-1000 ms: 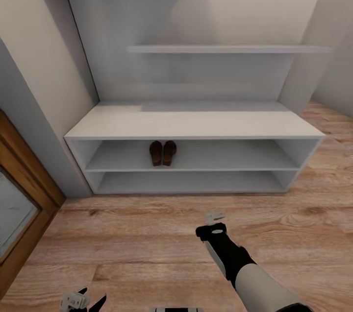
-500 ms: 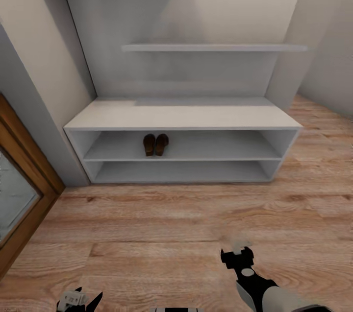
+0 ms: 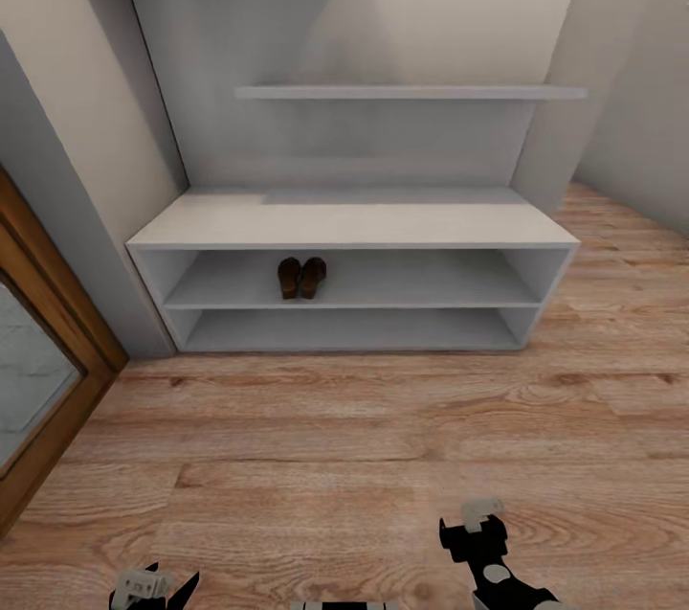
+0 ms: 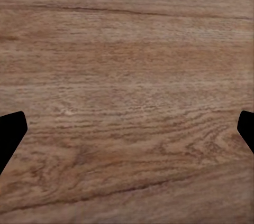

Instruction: Pick up the two gym shoes and the two sandals from the corridor floor and place them onto the hallstand (shoe rack) in the corridor, making sure they are on the rack and not on the floor. Arrange them so the two gym shoes are next to each other and the two sandals are next to each other.

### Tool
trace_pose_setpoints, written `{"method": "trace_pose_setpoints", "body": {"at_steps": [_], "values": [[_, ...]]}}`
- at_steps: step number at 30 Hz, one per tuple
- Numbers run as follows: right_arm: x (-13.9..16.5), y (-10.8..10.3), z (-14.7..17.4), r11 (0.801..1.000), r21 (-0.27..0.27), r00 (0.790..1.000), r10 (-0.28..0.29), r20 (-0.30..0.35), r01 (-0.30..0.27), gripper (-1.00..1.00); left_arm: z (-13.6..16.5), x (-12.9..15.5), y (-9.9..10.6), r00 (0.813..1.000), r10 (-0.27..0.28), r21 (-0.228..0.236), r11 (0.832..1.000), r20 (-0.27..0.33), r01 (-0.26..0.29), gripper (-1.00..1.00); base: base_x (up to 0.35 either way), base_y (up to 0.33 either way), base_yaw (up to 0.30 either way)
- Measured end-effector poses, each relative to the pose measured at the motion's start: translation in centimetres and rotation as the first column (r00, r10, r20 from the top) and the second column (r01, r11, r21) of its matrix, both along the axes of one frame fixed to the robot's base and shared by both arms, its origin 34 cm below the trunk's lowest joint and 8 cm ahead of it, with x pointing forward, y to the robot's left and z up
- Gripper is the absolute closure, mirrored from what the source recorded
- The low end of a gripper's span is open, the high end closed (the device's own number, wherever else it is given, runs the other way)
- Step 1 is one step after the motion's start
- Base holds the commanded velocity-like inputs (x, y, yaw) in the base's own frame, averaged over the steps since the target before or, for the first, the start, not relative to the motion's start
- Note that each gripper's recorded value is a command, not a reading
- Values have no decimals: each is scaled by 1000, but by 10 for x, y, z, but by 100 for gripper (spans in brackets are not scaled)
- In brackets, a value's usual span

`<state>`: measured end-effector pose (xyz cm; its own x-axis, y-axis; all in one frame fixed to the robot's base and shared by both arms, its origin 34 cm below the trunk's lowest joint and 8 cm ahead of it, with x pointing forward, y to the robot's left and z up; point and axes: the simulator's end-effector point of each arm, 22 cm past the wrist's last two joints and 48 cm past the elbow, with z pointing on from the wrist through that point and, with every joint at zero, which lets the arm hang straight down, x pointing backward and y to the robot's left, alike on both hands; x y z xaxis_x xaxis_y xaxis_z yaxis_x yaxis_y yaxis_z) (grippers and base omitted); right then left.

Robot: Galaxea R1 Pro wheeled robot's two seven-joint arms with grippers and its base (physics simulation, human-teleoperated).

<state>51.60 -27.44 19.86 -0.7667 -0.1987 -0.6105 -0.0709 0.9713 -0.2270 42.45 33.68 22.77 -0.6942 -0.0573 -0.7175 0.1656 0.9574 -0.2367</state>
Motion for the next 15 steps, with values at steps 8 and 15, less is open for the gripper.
{"method": "trace_pose_setpoints", "body": {"at_steps": [8, 15], "values": [[-2, -27, 1, 999, -33, 1000, -20, 5, 20, -100, -3, -5, -1, 1000, 2, -3, 1000, -14, -2, -100, -1, 0, -116], [-2, -46, 2, 998, -54, 1000, -29, 5, 30, -100, -4, -6, -1, 1000, 2, -4, 1000, -15, -3, -100, 0, 0, -269]]}}
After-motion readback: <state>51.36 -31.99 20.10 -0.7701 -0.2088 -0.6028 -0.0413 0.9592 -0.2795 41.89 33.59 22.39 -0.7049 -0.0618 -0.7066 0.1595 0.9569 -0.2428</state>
